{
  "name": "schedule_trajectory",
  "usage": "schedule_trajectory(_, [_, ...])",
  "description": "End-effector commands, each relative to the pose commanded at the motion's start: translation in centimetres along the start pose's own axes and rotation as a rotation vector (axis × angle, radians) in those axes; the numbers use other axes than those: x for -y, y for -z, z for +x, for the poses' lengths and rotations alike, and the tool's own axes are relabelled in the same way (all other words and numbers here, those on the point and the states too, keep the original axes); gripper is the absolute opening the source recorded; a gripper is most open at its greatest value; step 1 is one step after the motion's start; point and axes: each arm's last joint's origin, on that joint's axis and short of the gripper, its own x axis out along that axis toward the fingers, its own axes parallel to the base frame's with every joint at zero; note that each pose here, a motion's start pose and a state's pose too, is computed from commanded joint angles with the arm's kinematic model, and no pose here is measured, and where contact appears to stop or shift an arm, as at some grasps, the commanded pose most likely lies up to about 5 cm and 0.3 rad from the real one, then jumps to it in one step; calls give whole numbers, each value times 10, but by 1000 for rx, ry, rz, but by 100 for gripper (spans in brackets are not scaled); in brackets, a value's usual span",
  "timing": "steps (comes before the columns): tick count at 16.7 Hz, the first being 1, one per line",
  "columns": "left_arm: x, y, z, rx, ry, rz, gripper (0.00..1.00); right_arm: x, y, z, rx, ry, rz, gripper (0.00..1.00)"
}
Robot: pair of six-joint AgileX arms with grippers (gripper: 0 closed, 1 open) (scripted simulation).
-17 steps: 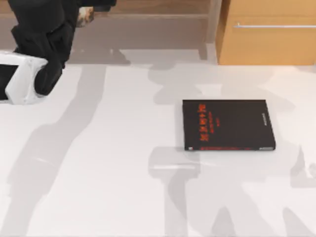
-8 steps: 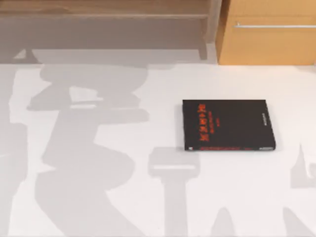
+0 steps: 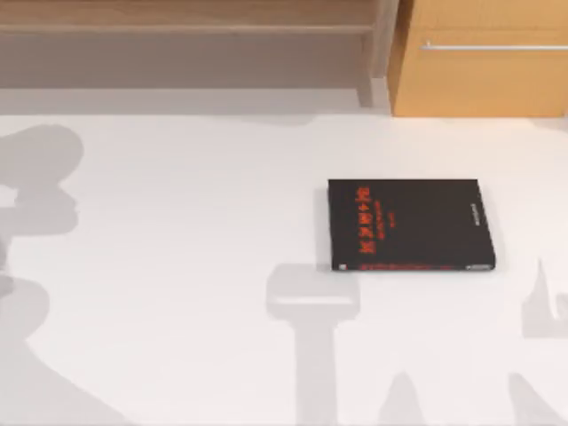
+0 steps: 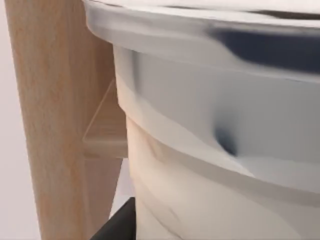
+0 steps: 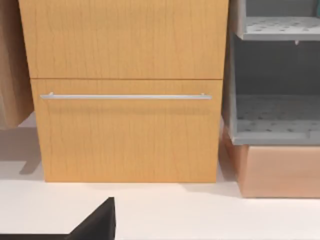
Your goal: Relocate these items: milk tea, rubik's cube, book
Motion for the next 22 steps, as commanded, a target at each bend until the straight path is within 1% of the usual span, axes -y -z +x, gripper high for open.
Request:
schedule_trajectory(3, [7,7,5,-17,22,-6,0,0,0,0,0,0,0,100])
schedule_trajectory(8, [6,7,4,-16,17,-3,0,0,0,0,0,0,0,100])
schedule_trajectory(15, [6,34,5,-14,20,-3,0,0,0,0,0,0,0,100])
schedule_trajectory(19, [7,37,5,-17,22,-6,0,0,0,0,0,0,0,100])
schedule_trajectory(22, [7,37,5,-17,22,-6,23,0,0,0,0,0,0,100])
